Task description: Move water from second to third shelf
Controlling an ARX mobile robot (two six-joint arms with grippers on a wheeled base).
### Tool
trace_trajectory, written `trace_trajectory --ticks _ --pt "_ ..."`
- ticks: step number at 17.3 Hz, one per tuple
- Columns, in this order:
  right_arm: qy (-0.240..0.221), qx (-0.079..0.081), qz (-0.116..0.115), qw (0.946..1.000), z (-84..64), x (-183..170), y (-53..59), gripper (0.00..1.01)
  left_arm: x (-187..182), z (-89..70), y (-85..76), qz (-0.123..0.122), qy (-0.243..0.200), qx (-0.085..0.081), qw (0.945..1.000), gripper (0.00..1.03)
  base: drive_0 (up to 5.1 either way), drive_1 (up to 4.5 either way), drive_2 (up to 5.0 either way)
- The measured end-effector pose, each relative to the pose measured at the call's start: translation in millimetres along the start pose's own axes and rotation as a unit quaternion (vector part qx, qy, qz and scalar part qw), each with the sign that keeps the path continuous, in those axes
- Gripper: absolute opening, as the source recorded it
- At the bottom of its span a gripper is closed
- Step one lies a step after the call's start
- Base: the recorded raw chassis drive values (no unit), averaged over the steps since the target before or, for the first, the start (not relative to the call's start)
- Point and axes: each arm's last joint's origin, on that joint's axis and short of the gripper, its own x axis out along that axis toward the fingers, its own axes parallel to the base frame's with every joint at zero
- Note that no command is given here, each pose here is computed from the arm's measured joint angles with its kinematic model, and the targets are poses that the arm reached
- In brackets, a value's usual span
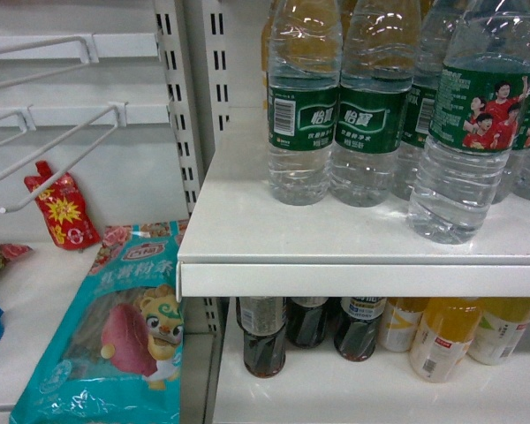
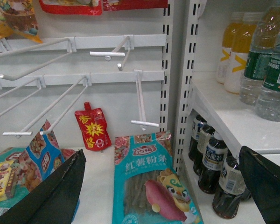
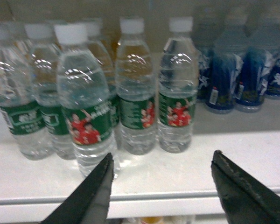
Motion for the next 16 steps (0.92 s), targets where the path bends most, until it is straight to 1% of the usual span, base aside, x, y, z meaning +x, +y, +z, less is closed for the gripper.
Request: trace_trajectory --ticks 3,5,6,10,11,13,14,15,16 --pt "0.004 -0.008 -0.002 1.0000 -6.5 -7 -6.4 0.52 0 0.0 0.0 0.000 0.000 0.000 1.0000 0.98 0.0 0.00 0.0" --pt "0.001 -0.009 0.001 1.0000 -8.9 -12 -9.9 0.44 0 0.0 0.0 0.000 0.000 0.000 1.0000 0.98 0.0 0.00 0.0" --pt "-0.001 -0.009 0.002 1.0000 -9.3 -13 -10.8 0.43 0 0.0 0.0 0.000 0.000 0.000 1.0000 0.98 0.0 0.00 0.0" --pt "-0.015 -0.011 0.012 0.9998 -12.1 -19 -18.0 0.30 0 0.0 0.0 0.000 0.000 0.000 1.0000 0.98 0.0 0.00 0.0" --pt "-0.021 -0.013 0.009 0.9997 -13.4 -21 -23.1 0.24 0 0.0 0.0 0.000 0.000 0.000 1.0000 0.98 0.0 0.00 0.0" --pt "-0.024 -0.013 0.002 0.9996 -15.2 -23 -26.9 0.19 0 0.0 0.0 0.000 0.000 0.000 1.0000 0.98 0.0 0.00 0.0" --pt "-0.022 -0.013 -0.008 0.9996 -17.6 -24 -29.6 0.13 0 0.0 0.0 0.000 0.000 0.000 1.0000 0.98 0.0 0.00 0.0" --pt "-0.012 -0.017 -0.002 0.9998 -25.8 -26 -29.5 0.02 0 0.0 0.0 0.000 0.000 0.000 1.0000 0.98 0.0 0.00 0.0" --pt "-0.011 -0.016 0.004 0.9998 -31.6 -28 -28.8 0.02 0 0.0 0.0 0.000 0.000 0.000 1.0000 0.98 0.0 0.00 0.0"
